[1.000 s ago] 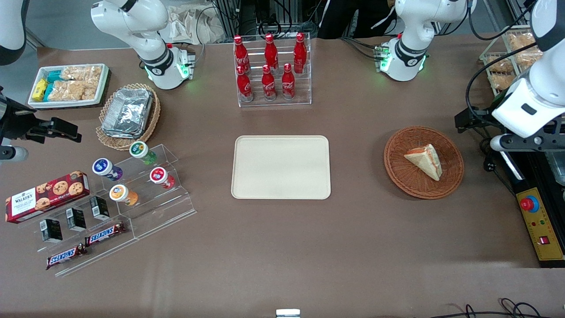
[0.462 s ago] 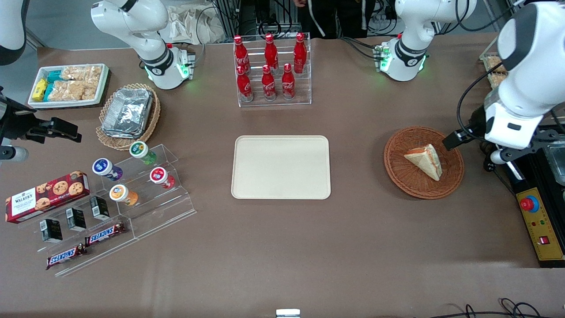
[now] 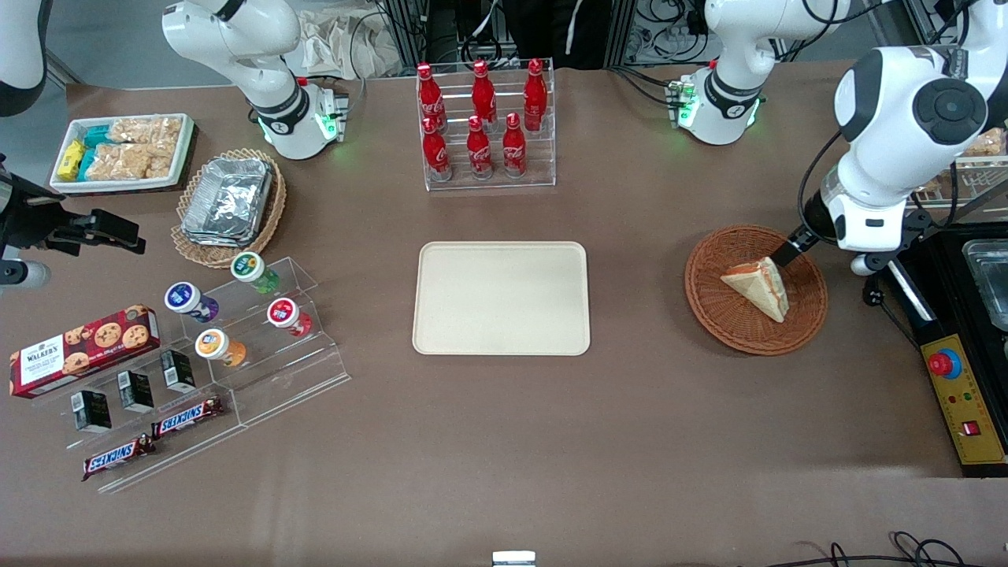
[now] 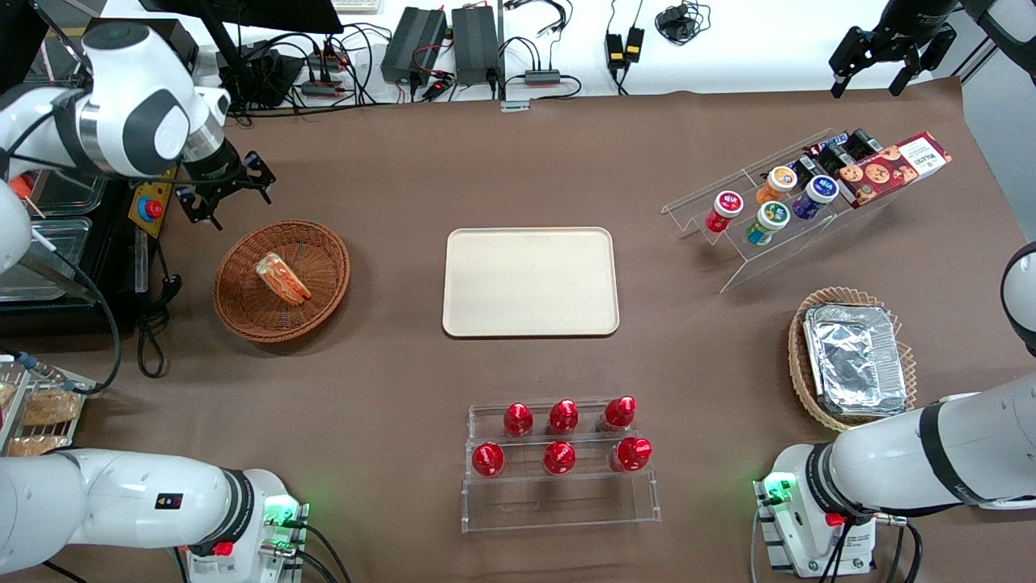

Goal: Place sandwich from basket to tray
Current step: 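Lower the open left gripper around the wrapped sandwich in the basket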

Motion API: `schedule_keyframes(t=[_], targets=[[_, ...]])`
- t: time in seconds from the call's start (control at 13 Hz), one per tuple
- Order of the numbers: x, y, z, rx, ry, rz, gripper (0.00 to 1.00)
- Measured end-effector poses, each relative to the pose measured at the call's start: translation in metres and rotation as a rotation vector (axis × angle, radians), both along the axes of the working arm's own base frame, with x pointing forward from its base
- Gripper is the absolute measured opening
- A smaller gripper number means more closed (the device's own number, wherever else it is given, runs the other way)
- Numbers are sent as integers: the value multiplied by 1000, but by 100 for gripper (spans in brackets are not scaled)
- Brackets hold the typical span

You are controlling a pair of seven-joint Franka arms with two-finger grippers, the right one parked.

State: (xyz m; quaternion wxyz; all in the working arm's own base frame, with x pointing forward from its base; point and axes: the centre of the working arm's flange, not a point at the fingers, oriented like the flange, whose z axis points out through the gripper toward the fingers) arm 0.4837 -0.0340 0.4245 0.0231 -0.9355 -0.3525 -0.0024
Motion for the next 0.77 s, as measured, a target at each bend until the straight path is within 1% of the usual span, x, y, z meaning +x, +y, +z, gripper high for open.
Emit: schedule_keyframes(t=[0.23, 0.54, 0.77], targets=[[-13, 4, -41, -9, -41, 92, 100], [-28, 11, -85, -16, -61, 160, 100], [-32, 24, -115, -21, -71, 194, 100]])
